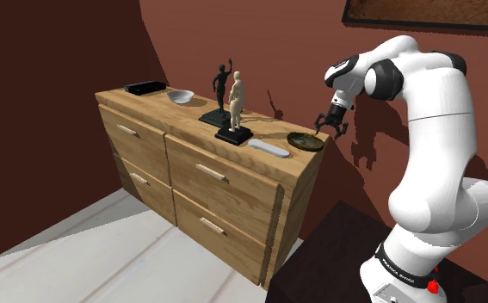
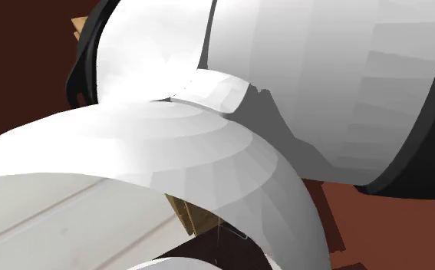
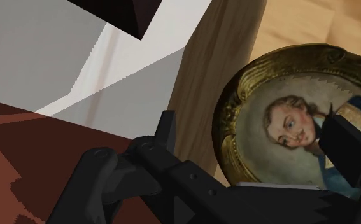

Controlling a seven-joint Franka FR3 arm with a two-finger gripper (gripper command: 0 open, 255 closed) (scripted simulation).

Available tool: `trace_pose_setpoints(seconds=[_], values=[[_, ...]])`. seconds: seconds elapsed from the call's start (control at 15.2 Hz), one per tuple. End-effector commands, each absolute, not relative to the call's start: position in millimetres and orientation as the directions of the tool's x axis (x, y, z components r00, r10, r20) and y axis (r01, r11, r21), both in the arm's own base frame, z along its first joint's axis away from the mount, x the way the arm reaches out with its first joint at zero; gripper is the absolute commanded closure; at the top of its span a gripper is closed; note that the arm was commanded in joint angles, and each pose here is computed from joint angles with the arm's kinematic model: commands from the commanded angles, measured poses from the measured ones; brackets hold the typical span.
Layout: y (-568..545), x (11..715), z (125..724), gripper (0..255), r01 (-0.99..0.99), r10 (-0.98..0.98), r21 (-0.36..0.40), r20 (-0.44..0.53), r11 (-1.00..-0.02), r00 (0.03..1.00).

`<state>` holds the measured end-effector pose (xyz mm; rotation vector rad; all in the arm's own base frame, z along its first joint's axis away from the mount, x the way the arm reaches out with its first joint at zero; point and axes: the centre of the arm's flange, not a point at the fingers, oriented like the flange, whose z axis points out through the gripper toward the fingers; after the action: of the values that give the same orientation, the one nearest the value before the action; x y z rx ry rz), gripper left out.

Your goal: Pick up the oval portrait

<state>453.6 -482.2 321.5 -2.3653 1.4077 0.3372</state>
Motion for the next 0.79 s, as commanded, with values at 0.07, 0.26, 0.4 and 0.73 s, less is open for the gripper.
trace_pose_setpoints(seconds=[0.07,0.26,0.4,0.73], values=[[-484,453,306,0,-0.882,-0.794,-0.188,-0.384,-0.432,0.471],[-484,453,292,0,-0.882,-0.794,-0.188,-0.384,-0.432,0.471],[-484,453,291,255,-0.882,-0.794,-0.188,-0.384,-0.432,0.471],[-485,453,291,255,-0.882,-0.794,-0.188,-0.384,-0.432,0.471]])
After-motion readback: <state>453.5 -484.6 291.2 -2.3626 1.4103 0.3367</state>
